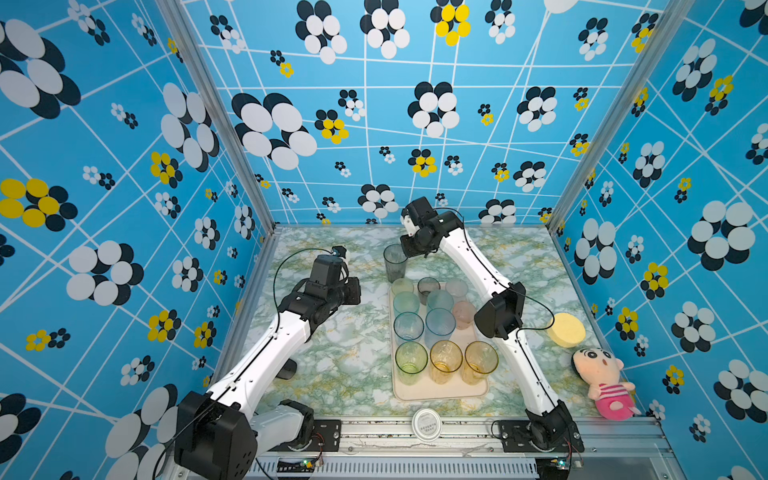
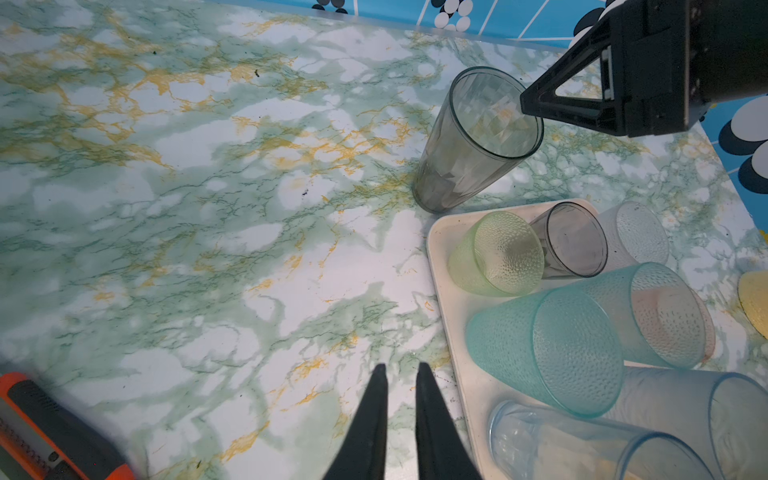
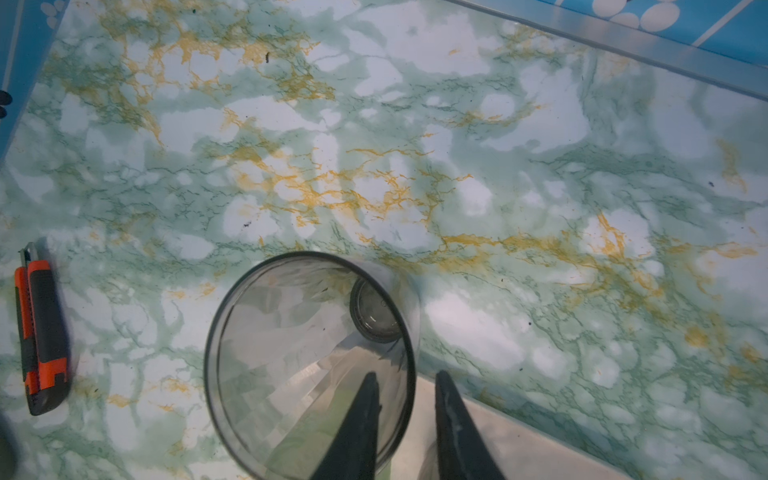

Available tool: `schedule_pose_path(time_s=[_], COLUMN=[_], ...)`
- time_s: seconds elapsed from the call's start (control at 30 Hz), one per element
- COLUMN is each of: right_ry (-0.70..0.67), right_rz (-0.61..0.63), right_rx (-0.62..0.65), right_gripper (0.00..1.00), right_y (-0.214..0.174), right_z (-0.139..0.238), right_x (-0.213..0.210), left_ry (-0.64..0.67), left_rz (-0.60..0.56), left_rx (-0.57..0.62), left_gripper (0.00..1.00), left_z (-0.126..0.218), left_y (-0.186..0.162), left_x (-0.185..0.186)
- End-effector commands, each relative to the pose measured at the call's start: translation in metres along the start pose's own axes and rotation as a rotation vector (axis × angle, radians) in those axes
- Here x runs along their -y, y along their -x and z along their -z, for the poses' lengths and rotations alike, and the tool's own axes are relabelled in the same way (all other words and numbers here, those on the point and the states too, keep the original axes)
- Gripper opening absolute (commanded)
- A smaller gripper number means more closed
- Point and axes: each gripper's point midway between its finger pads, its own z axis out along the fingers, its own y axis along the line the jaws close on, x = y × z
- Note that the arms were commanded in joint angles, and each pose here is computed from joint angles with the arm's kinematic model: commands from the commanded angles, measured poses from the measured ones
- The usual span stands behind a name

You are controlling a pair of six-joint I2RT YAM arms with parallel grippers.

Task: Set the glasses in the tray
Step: 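Lower the right gripper over the grey glass and close on its rim, then lift the grey glass and carry it toward the tray's near end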

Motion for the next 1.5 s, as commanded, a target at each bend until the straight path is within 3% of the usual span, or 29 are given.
schedule_pose_path(time_s=[0.0, 0.6, 0.9, 1.17, 1.47], right_ry=[-0.019, -0.017, -0.003, 0.053, 0.094], right_rz=[-0.022, -0.031, -0.056, -0.044, -0.052], right_rx=[-0.009, -0.011, 0.069, 0.182, 0.329], right_gripper=[0.25, 0.08, 0.00, 0.00, 0.00], right_y=[-0.003, -0.003, 0.017, 0.039, 0.047], right_z=[-0.013, -0.019, -0.005, 0.028, 0.099], right_x=[0.008, 0.009, 0.006, -0.004, 0.004], left_ry=[-0.001, 0.003, 0.006, 0.017, 0.021], left_rz=[-0.005, -0.004, -0.003, -0.003, 0.002], left_rx=[-0.006, -0.018, -0.019, -0.020, -0.023], left_gripper=[0.16, 0.16, 0.16, 0.17, 0.16], left_z=[0.004, 0.000, 0.002, 0.005, 0.005], left_y=[-0.004, -0.006, -0.007, -0.012, -0.014], left_x=[-0.003, -0.007, -0.008, -0.011, -0.014])
